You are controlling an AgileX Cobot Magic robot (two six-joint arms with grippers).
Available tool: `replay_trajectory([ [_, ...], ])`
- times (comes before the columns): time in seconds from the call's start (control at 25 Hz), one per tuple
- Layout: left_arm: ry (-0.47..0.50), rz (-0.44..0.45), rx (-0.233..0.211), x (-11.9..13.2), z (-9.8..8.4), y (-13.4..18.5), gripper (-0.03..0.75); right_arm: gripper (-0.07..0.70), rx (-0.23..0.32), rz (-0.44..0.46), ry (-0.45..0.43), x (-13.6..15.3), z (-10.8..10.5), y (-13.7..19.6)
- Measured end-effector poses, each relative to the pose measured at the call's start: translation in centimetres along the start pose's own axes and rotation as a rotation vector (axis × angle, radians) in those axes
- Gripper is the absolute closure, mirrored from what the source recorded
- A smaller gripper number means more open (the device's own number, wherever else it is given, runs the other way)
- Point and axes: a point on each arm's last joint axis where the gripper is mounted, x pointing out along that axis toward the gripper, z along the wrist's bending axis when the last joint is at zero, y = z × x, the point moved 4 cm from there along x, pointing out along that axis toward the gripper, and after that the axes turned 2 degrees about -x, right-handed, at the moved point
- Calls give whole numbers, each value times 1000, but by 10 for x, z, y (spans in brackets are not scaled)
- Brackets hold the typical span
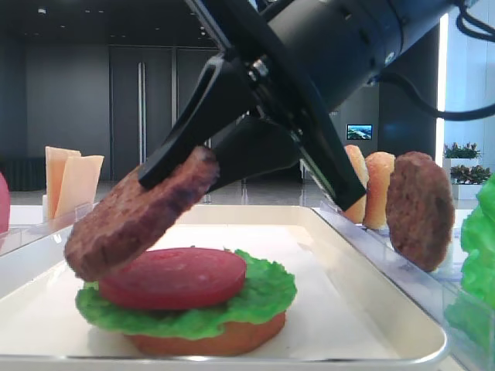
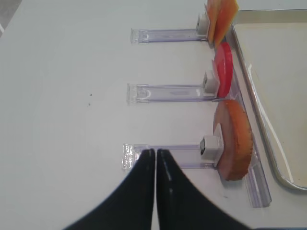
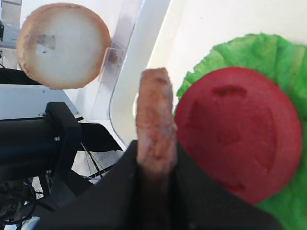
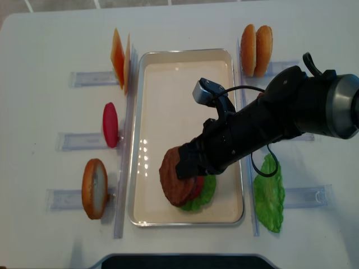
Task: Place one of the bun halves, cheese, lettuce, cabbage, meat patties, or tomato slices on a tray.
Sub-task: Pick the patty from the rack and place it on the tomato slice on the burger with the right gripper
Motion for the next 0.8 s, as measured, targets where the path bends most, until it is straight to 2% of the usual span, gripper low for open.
replay_trajectory([
  [0.24,0,0,0,0,0,0,715,504,25,-5,1,1,-11,-3],
  [0.52,0,0,0,0,0,0,715,483,19,-5,4,0,-14,-4],
  [0.6,0,0,0,0,0,0,715,440,18,-6,7,0,-14,-4],
  [0.8,0,0,0,0,0,0,715,248,-12,-7,34,-3,-15,-4],
])
